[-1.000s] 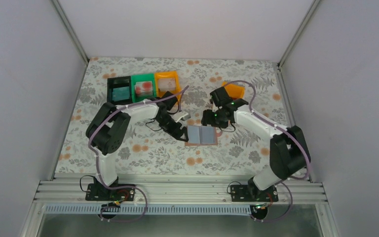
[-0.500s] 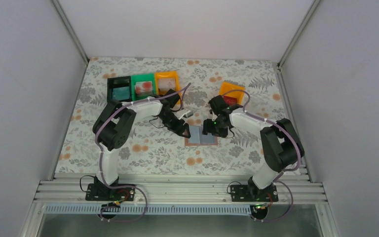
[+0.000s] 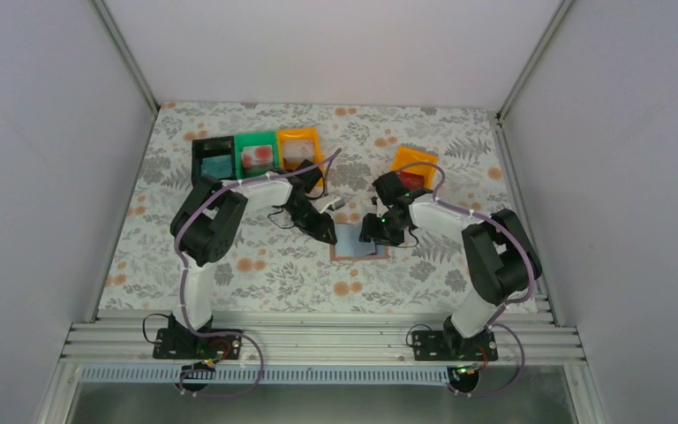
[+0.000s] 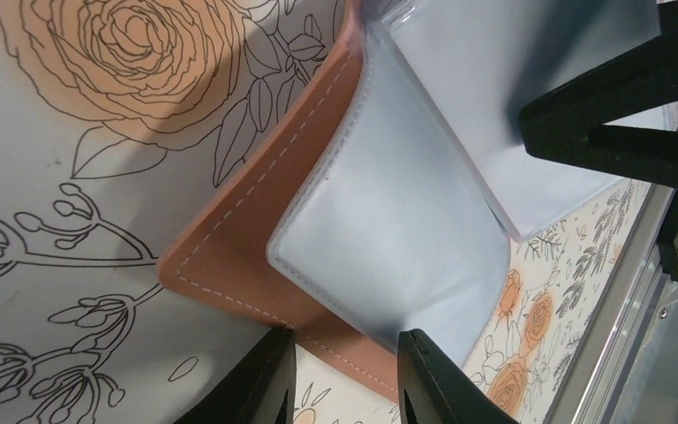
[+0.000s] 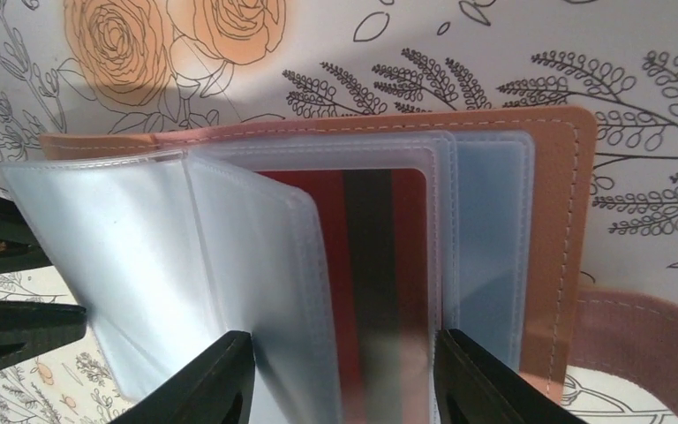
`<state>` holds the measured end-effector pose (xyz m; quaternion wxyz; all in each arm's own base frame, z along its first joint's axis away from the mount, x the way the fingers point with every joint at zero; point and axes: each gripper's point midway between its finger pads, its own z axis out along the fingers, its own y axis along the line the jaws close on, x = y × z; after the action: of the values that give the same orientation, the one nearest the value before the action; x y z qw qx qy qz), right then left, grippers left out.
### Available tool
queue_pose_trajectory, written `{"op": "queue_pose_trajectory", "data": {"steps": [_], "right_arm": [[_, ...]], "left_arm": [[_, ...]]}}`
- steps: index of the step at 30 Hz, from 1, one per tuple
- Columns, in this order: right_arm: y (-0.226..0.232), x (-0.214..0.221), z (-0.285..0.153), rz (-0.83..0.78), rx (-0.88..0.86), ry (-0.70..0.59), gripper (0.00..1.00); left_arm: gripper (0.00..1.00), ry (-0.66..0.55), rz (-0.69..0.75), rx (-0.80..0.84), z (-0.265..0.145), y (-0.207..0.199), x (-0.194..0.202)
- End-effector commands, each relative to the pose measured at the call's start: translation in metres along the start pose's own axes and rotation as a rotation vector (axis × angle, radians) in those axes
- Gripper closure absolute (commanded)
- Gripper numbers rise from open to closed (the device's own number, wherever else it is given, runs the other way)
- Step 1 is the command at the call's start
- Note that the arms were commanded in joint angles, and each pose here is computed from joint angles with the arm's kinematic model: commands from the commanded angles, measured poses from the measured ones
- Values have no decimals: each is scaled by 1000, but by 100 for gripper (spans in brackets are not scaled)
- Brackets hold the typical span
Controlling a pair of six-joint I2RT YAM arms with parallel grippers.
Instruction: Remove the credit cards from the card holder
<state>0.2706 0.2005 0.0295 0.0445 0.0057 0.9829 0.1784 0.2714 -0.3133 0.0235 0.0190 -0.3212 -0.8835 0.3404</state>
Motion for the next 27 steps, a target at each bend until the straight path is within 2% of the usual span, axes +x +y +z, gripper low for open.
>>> {"op": "queue_pose_trajectory", "data": {"steps": [1,4,13,20,24,27], "right_arm": [[17,-4,0,-34,-71,-4,50],[16,-7,-5,-38,-47,-9,52],[33,-9,-14,-88,-12,-12,51],[58,-9,-16,-122,-94,-6,54],[85,-4,-14,-160,-233,12,48],[82,-6,-8,-150,-207,18,47]], "left_arm": [[70,81,-34,-32,22,14,20],[74,81,-35,-35,21,15,20],[86,80,-34,-44,21,16,20],[89,84,-36,-51,22,17,21],[89,83,-37,-66,22,20,21],[89,81,-35,-72,21,21,21]]}}
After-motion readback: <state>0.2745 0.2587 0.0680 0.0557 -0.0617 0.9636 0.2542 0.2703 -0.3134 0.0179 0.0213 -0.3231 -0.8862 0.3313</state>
